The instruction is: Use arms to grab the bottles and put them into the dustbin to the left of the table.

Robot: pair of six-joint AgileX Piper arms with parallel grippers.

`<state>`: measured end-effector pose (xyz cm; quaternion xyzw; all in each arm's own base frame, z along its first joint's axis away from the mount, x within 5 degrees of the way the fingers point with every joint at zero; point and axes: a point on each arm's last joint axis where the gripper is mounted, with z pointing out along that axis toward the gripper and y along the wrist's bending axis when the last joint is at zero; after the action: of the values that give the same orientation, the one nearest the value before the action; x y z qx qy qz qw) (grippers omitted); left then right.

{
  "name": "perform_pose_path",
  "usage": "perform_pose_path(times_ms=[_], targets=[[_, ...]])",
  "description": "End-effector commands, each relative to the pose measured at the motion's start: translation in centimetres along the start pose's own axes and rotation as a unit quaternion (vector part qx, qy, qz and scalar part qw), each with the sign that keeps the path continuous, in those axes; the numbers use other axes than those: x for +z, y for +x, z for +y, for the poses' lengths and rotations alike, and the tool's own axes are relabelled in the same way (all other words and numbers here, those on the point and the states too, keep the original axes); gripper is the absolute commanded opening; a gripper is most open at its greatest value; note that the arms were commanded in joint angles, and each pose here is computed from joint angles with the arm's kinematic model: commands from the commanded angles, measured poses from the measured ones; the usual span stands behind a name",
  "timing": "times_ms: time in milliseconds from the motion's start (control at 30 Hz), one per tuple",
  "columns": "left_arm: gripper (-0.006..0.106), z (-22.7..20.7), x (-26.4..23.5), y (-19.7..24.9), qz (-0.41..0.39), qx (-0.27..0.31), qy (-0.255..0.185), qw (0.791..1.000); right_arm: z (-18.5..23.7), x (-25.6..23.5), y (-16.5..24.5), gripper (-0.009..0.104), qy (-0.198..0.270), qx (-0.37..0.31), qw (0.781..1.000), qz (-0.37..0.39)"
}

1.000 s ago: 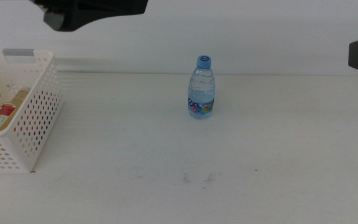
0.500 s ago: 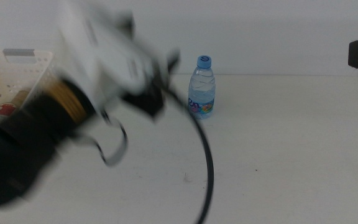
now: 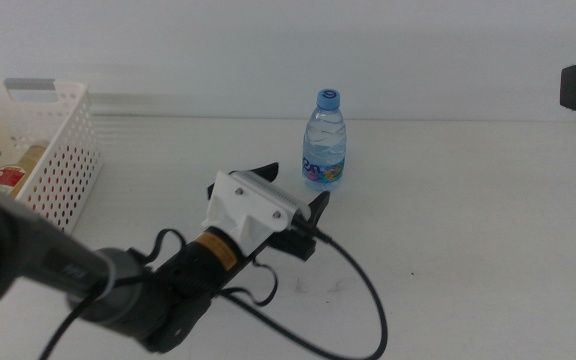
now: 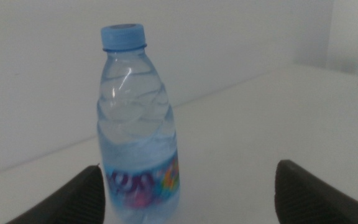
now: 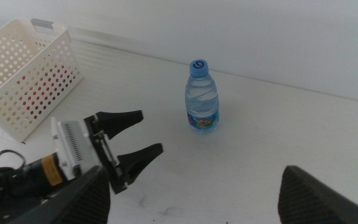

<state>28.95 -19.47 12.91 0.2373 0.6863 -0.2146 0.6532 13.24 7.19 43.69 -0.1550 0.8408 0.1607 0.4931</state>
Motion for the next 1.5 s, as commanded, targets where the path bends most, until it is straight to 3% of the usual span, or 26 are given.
perform_pose_path(times_ms=[0, 67, 433, 667, 933, 1233, 1333, 1467], targets=[[0.094, 0.1, 1.3, -0.5, -0.036, -0.019, 0.006, 0.999, 0.0, -0.1, 0.0, 0.088, 0.000, -0.002, 1.000, -0.006], [0.094, 0.2, 2.0, -1.1, -0.050, -0.017, 0.007, 0.999, 0.0, -0.1, 0.0, 0.088, 0.000, -0.002, 1.000, -0.006], [0.094, 0.6, 4.3, -0.4, 0.050, -0.018, -0.007, 0.999, 0.0, -0.1, 0.0, 0.088, 0.000, -0.002, 1.000, -0.006], [0.094, 0.9, 7.4, 1.6, 0.042, -0.031, -0.012, 0.999, 0.0, -0.1, 0.0, 0.088, 0.000, -0.002, 1.000, -0.006], [0.094, 2.2, 10.5, 3.3, 0.030, -0.055, -0.054, 0.997, 0.0, -0.1, 0.0, 0.088, 0.000, -0.002, 1.000, -0.006], [0.094, 3.0, 13.7, 3.4, 0.012, -0.056, -0.059, 0.997, 0.0, -0.1, 0.0, 0.088, 0.000, -0.002, 1.000, -0.006], [0.083, 3.2, 14.5, 2.9, 0.023, -0.037, -0.066, 0.997, 0.0, -0.1, 0.0, 0.088, 0.000, -0.002, 1.000, -0.006], [0.035, 3.2, 14.7, 2.0, 0.051, -0.011, -0.061, 0.997, 0.0, -0.1, 0.0, 0.088, 0.000, -0.002, 1.000, -0.006]])
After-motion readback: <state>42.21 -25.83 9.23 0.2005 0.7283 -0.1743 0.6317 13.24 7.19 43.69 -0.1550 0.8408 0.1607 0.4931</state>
